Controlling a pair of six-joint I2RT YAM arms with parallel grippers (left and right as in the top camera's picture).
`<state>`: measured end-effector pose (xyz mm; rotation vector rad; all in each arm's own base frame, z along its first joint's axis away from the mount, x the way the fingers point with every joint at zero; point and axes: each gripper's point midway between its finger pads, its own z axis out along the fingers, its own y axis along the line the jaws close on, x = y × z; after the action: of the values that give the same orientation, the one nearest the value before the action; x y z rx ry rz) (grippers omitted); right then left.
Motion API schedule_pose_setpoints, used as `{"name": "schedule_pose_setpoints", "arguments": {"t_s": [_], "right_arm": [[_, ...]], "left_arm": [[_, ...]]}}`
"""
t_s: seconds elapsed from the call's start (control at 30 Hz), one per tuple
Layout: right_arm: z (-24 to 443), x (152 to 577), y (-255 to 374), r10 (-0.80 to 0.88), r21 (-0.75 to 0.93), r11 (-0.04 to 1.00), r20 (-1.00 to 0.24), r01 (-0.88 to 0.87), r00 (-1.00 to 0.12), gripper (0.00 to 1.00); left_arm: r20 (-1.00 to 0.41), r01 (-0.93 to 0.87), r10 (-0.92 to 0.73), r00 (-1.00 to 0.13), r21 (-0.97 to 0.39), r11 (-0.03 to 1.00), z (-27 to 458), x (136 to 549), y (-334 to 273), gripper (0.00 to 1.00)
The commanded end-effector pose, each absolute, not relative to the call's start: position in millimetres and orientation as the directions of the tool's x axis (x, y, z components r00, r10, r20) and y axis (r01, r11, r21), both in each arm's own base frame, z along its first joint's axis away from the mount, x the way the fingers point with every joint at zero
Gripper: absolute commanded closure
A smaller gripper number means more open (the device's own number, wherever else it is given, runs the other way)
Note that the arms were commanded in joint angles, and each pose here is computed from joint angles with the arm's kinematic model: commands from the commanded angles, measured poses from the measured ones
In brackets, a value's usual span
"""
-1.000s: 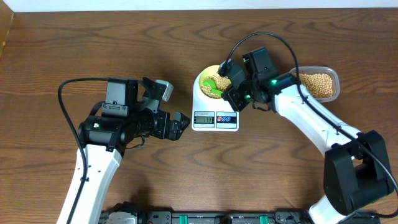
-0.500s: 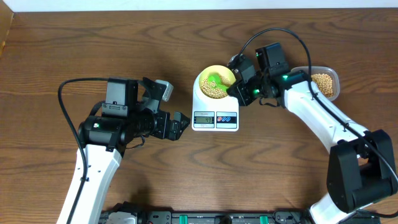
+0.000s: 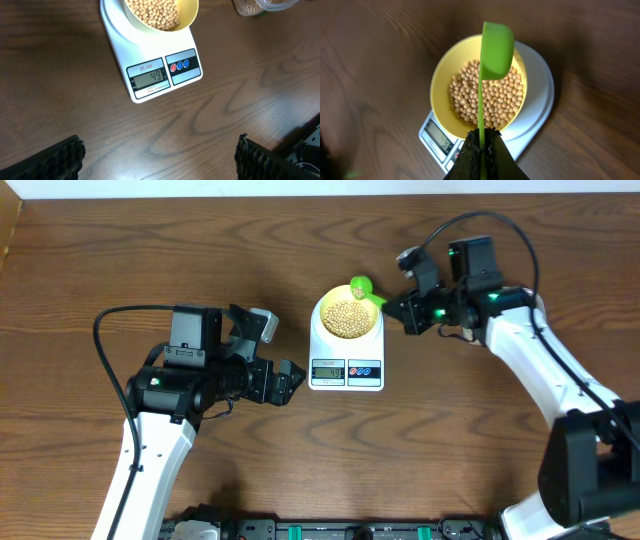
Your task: Scoop item into bowl and weigh 50g on scale
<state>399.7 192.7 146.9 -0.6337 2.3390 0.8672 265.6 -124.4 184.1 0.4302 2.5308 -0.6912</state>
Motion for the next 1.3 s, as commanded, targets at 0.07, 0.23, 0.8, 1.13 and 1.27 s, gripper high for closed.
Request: {"name": "schedule_pose_setpoints", "arguments": {"t_s": [0.07, 0.23, 0.8, 1.13, 1.27], "right_arm": [[179.7, 399.5, 179.0, -0.144, 0.494, 0.647, -0.669, -0.581, -0.729, 0.99], [185.2, 398.6, 172.9, -0.122, 0.522, 0.626, -0.668, -0.580, -0.734, 0.99], [167.8, 388.7, 177.8, -0.212, 0.456, 0.662, -0.647, -0.595, -0.732, 0.99], [158.0, 381.1, 200.1, -0.317, 0.358, 0.670, -0.653, -0.650, -0.688, 0.99], [154.4, 380.1, 204.3, -0.341, 0.325, 0.684, -0.649, -0.653, -0.680, 0.99]], "left_arm": [[-0.529, 0.433, 0.185, -0.828, -0.395, 0.810, 185.8, 264.4, -127.3, 0.02], [-0.529, 0.433, 0.185, -0.828, -0.395, 0.810, 185.8, 264.4, -127.3, 0.02], [-0.529, 0.433, 0.185, -0.828, -0.395, 0.810, 185.8, 264.4, -127.3, 0.02], [-0.529, 0.433, 0.185, -0.828, -0.395, 0.810, 185.8, 264.4, -127.3, 0.02], [-0.529, 0.433, 0.185, -0.828, -0.395, 0.810, 185.8, 264.4, -127.3, 0.02]]}}
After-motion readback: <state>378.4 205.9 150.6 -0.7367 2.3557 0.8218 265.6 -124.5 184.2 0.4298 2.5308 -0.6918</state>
